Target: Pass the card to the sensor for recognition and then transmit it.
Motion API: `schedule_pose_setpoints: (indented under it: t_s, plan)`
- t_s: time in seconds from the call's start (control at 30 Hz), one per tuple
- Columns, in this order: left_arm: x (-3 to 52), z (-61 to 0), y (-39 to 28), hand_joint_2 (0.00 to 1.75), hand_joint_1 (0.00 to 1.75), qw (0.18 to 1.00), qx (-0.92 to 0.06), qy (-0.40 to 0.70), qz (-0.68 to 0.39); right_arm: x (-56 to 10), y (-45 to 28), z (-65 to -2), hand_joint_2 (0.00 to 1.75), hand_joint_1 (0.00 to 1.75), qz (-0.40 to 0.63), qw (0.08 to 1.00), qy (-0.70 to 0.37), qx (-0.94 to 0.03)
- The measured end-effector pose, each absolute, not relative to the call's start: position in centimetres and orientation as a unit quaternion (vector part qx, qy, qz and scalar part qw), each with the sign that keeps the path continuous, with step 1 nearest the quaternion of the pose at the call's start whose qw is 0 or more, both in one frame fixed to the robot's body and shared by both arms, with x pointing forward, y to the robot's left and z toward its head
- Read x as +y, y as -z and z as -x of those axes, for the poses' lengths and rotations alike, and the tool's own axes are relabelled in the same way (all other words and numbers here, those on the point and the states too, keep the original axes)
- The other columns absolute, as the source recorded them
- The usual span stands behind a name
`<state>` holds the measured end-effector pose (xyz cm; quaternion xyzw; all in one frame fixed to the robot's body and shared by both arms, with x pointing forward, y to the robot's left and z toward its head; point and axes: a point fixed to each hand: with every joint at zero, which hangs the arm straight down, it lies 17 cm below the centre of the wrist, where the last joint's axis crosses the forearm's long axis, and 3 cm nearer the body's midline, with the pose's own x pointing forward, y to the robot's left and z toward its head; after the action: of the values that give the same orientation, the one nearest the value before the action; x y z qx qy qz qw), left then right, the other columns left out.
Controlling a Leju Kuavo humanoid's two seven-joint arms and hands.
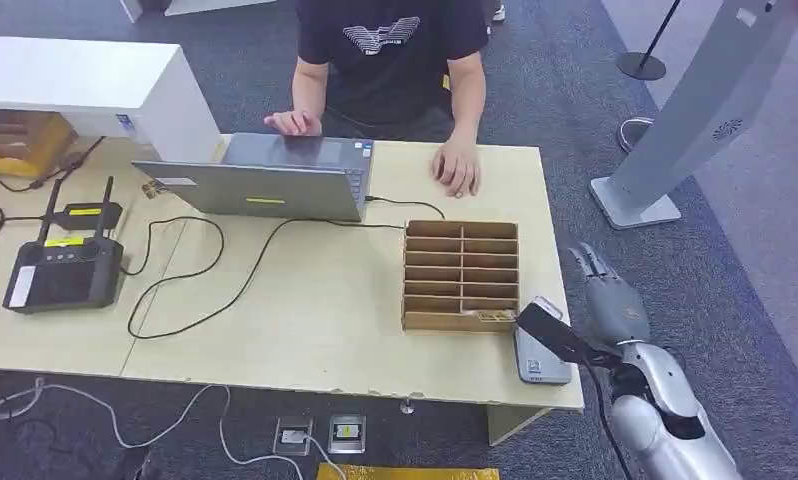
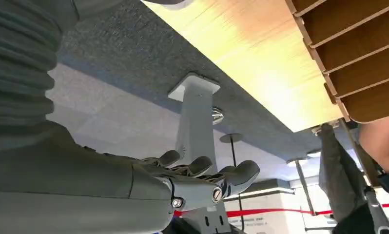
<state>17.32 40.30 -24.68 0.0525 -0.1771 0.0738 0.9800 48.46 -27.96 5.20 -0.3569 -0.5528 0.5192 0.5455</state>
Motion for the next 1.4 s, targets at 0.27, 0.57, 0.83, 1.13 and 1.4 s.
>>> schedule_pose_setpoints:
  t_s: [0.27, 0.57, 0.83, 1.13, 1.4]
  plan:
    - [40.3, -17.3, 24.7, 0.00, 0.00, 0.980, -0.177, -0.073, -0.053, -27.4, -4.7, -48.1, 1.75, 0.00, 0.353, 0.541, -0.530, -0.549]
    - [41.0, -17.1, 24.6, 0.00, 0.00, 0.980, -0.176, -0.073, -0.055, -28.2, -3.9, -46.5, 1.75, 0.00, 0.351, 0.541, -0.548, -0.533]
    - [41.1, -17.0, 24.6, 0.00, 0.00, 0.980, -0.176, -0.073, -0.055, -27.5, -4.2, -45.5, 1.75, 0.00, 0.348, 0.541, -0.545, -0.537]
    - [41.2, -16.6, 24.7, 0.00, 0.00, 0.980, -0.175, -0.073, -0.057, -26.1, -4.8, -45.0, 1.75, 0.00, 0.348, 0.529, -0.538, -0.556]
    - [41.7, -16.0, 24.8, 0.00, 0.00, 0.980, -0.172, -0.074, -0.064, -24.3, -5.3, -44.7, 1.75, 0.00, 0.350, 0.517, -0.522, -0.581]
